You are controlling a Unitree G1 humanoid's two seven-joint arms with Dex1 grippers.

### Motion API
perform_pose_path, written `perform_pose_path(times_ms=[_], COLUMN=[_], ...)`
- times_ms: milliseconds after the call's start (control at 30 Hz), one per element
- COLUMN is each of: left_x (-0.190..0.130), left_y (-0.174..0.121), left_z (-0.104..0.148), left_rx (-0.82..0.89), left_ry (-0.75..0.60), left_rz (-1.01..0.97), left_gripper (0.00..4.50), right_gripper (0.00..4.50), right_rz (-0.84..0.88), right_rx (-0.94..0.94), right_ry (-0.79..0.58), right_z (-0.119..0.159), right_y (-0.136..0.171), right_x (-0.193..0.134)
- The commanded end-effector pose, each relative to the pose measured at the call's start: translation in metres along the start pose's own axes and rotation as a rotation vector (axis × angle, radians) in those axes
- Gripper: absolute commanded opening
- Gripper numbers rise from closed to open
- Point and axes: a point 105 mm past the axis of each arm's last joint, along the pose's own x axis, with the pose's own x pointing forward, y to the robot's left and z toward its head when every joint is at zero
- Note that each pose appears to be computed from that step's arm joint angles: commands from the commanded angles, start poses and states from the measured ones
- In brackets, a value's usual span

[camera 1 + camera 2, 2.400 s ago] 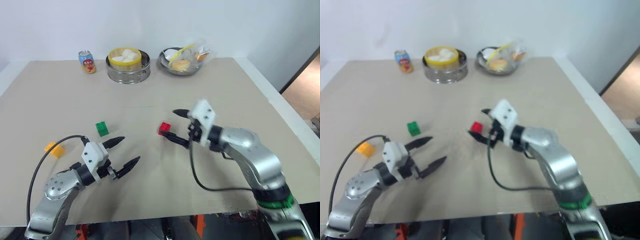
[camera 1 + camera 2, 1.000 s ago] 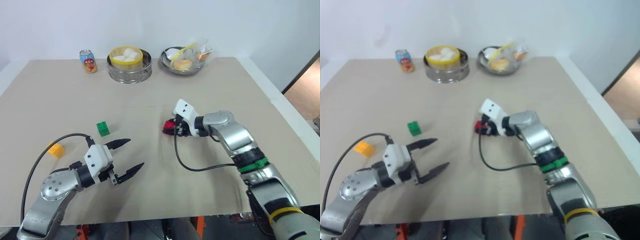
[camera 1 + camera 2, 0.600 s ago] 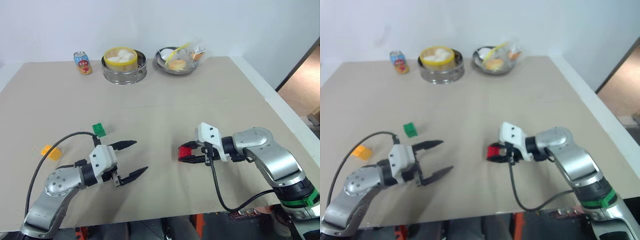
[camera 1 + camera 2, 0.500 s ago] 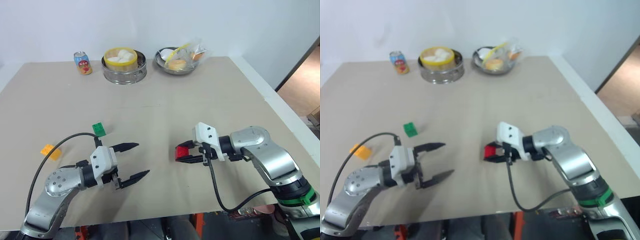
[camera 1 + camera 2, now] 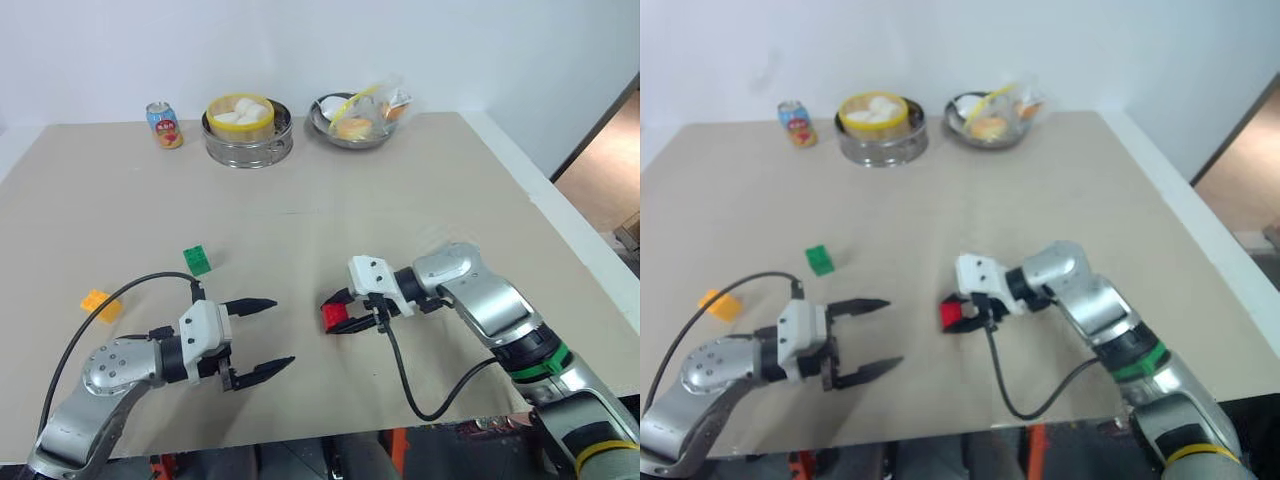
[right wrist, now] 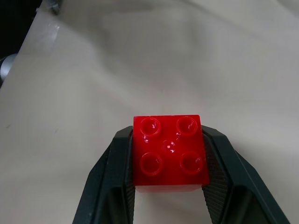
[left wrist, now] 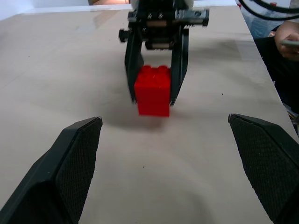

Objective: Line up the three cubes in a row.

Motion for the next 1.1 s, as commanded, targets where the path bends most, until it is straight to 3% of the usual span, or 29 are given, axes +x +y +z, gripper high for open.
perform_pose_path(times_ms=[33, 1000, 1033, 1100], left_x=[-0.003, 0.001, 0.001, 0.001], left_y=[-0.002, -0.001, -0.001, 0.000], left_z=[0.009, 0.010, 0.010, 0.009], left_rx=[0.042, 0.044, 0.044, 0.044], left_ry=[-0.006, 0.004, 0.004, 0.007], left_rz=[0.008, 0.051, 0.051, 0.053], left_gripper=[4.50, 4.50, 4.50, 4.50], right_gripper=[1.30, 1.30, 2.10, 2.95], right_rz=[0.015, -0.069, -0.070, -0.069], right_rx=[-0.054, 0.097, 0.100, 0.102], right_ry=[-0.007, -0.008, -0.005, -0.010], right_z=[0.009, -0.008, -0.009, -0.008], right_y=[-0.006, -0.021, -0.021, -0.021], right_x=[0.002, 0.017, 0.017, 0.017])
